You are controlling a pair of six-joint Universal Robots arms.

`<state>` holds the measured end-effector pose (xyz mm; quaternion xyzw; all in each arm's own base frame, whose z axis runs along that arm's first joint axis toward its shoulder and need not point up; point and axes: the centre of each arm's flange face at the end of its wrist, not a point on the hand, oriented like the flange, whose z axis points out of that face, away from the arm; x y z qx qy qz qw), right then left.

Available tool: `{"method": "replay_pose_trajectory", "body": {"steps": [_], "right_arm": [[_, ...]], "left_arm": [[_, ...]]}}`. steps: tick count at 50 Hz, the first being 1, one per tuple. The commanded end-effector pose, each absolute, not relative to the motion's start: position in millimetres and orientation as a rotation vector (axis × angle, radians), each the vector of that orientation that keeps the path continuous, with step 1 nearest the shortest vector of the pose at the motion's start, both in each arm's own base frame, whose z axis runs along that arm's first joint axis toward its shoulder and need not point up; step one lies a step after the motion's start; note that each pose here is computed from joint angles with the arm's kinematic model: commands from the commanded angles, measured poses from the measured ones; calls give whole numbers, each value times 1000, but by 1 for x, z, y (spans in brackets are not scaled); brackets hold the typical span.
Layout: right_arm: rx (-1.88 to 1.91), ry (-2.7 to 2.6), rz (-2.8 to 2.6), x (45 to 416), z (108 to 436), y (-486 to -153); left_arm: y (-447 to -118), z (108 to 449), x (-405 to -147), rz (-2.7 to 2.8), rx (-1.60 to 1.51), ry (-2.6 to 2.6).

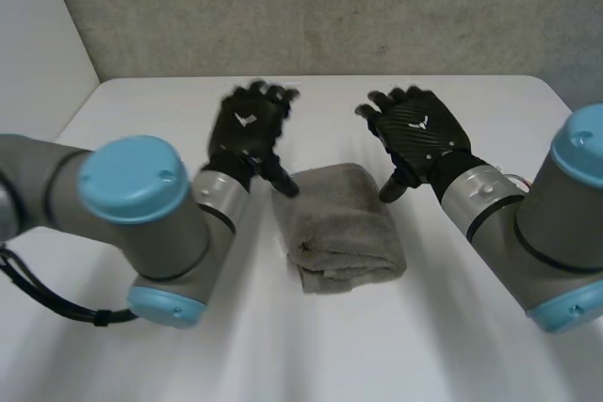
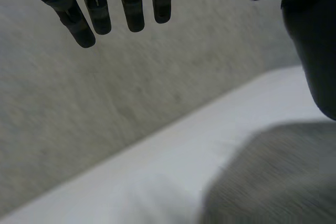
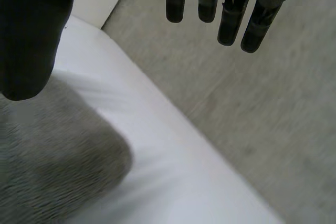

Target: Fold the towel.

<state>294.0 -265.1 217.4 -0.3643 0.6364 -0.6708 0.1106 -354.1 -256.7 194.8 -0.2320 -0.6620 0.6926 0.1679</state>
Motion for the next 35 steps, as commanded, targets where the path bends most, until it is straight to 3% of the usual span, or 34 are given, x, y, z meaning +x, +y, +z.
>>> {"method": "replay_pose_trajectory", "body": {"steps": [1,10,19,28,30,31,33,35], "right_arm": [[-1027,2122,-1656,290,178,-279],[-1036,2265,-1440,291,138,-285],[-1030,2257,-1446,291,149,-286],[-1013,2117,-1652,295,213,-283],[-979,2044,-1779,293,249,-284],[-979,2043,-1779,293,249,-284],[-882,1970,-1893,288,288,-282],[-804,1953,-1942,283,304,-284]], "left_arm": [[-245,147,-358,1785,-768,-2064],[-235,114,-351,1683,-820,-2168],[-232,124,-346,1695,-806,-2160],[-236,183,-343,1842,-716,-2037],[-236,198,-341,1874,-685,-1999],[-235,214,-339,1900,-650,-1959],[-233,232,-337,1928,-610,-1913],[-235,265,-326,1977,-542,-1861]]}}
